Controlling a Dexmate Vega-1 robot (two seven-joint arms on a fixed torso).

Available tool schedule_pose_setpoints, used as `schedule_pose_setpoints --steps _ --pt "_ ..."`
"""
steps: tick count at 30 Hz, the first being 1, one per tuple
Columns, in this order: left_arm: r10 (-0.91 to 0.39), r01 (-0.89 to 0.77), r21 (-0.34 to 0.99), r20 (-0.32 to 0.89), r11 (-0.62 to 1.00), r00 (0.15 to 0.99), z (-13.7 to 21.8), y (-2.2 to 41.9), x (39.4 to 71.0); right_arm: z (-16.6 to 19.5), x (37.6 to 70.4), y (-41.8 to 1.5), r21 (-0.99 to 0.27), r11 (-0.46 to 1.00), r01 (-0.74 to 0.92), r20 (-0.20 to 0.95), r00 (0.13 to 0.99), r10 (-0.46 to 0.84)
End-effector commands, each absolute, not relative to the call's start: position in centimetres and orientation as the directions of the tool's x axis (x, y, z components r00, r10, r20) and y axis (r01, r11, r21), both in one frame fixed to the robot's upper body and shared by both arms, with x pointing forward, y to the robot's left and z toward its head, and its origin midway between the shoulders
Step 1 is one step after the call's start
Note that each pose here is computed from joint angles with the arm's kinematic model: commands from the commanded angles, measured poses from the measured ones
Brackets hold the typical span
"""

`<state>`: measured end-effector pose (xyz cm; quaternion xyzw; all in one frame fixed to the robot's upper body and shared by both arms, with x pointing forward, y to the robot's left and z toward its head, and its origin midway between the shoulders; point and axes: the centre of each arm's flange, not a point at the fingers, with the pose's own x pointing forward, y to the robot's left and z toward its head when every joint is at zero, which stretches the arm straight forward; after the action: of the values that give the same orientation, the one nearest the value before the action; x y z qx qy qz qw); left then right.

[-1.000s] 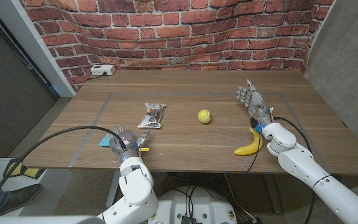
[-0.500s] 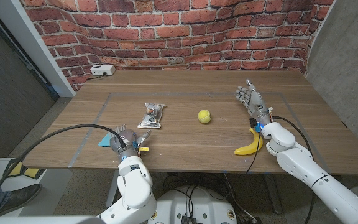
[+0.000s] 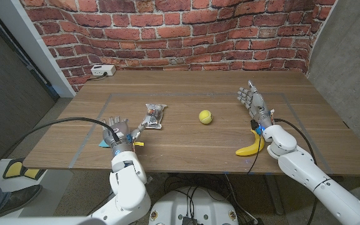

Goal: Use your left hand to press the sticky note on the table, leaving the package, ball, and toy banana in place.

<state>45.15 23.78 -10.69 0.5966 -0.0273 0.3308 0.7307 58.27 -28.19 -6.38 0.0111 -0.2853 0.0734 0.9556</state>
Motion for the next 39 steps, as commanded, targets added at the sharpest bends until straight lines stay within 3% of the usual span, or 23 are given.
schedule_pose_setpoints --steps 1,17,27,39 --pt "0.460 -0.592 0.749 0.431 0.299 0.777 -8.1 27.2 43.9 -6.5 57.4 -27.8 -0.021 0.989 -0.146 0.566 0.814 0.133" --pt "0.321 -0.581 0.509 0.511 0.634 0.798 -4.9 29.6 46.9 -6.1 55.9 -26.3 -0.054 0.981 -0.184 0.598 0.781 0.180" --pt "0.205 -0.469 0.377 0.563 0.798 0.801 -3.8 31.2 47.9 -5.2 55.5 -25.5 -0.087 0.977 -0.194 0.625 0.753 0.205" --pt "-0.005 -0.204 0.262 0.626 0.943 0.780 -3.1 32.4 49.0 -5.6 55.8 -25.5 -0.076 0.975 -0.211 0.633 0.745 0.211"
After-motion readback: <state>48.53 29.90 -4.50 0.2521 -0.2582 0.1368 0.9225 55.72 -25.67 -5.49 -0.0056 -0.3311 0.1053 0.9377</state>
